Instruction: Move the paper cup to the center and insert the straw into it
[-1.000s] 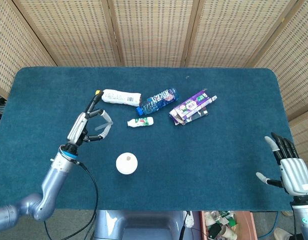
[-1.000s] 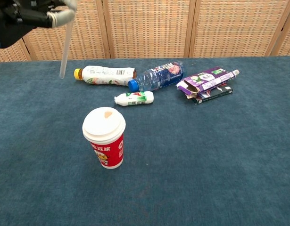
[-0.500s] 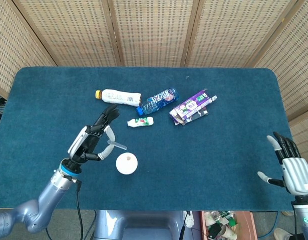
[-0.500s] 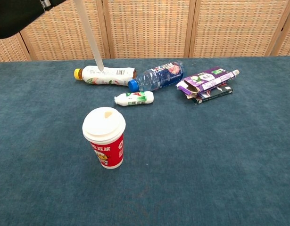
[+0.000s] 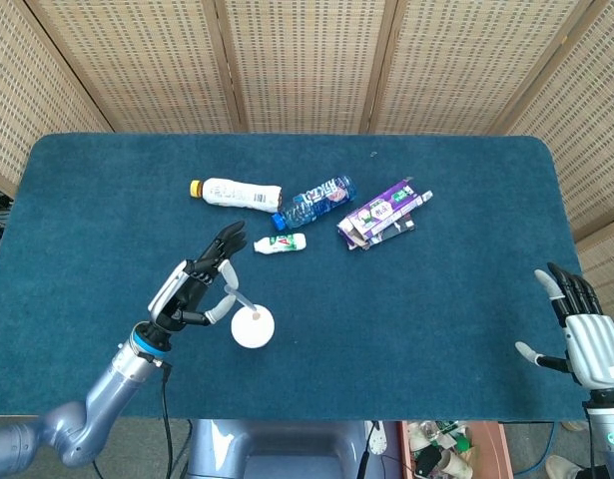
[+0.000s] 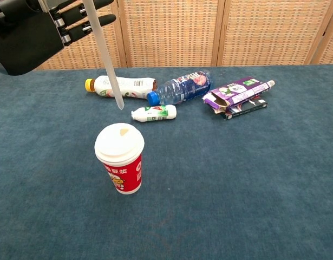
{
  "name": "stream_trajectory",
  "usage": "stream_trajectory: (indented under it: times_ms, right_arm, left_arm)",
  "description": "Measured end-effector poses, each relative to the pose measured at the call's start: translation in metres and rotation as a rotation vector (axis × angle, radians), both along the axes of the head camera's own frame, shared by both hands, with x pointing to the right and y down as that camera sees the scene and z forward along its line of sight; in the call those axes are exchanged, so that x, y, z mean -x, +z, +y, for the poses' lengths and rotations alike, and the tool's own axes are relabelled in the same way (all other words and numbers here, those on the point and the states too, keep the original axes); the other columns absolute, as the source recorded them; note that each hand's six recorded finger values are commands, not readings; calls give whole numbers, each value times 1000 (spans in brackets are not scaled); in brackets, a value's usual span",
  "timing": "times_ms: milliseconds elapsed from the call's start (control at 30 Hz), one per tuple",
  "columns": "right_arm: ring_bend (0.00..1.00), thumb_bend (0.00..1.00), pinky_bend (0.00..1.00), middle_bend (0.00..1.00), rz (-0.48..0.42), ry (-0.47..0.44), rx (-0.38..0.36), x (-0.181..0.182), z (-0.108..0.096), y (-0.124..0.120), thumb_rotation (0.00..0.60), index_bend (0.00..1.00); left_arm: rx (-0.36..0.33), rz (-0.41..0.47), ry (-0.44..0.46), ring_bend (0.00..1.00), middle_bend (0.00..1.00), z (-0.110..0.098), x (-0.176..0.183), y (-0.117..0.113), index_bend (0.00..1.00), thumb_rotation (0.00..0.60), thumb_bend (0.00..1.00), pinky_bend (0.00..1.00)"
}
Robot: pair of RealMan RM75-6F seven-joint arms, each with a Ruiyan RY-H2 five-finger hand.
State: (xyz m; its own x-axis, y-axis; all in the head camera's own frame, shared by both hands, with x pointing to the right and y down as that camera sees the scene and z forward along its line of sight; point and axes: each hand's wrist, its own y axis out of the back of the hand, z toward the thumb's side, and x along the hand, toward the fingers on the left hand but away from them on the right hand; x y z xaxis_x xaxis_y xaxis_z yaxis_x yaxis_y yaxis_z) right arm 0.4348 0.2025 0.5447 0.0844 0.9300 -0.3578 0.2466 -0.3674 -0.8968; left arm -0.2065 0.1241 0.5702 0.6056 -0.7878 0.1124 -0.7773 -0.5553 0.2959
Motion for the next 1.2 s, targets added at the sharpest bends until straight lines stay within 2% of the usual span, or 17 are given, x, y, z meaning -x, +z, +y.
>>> stream_trajectory:
  times_ms: [433,1200]
  right_arm:
    - [0,0,0,0,3,0,2,0,-1,1,600,18]
    - [0,0,0,0,2,1,4,0,-1,1,600,18]
  left_arm:
    - [58,-10,-7,0,0,5,10,20,615,600,424,0]
    - [76,-19,-10,0,0,10,11,36,615,600,423,0]
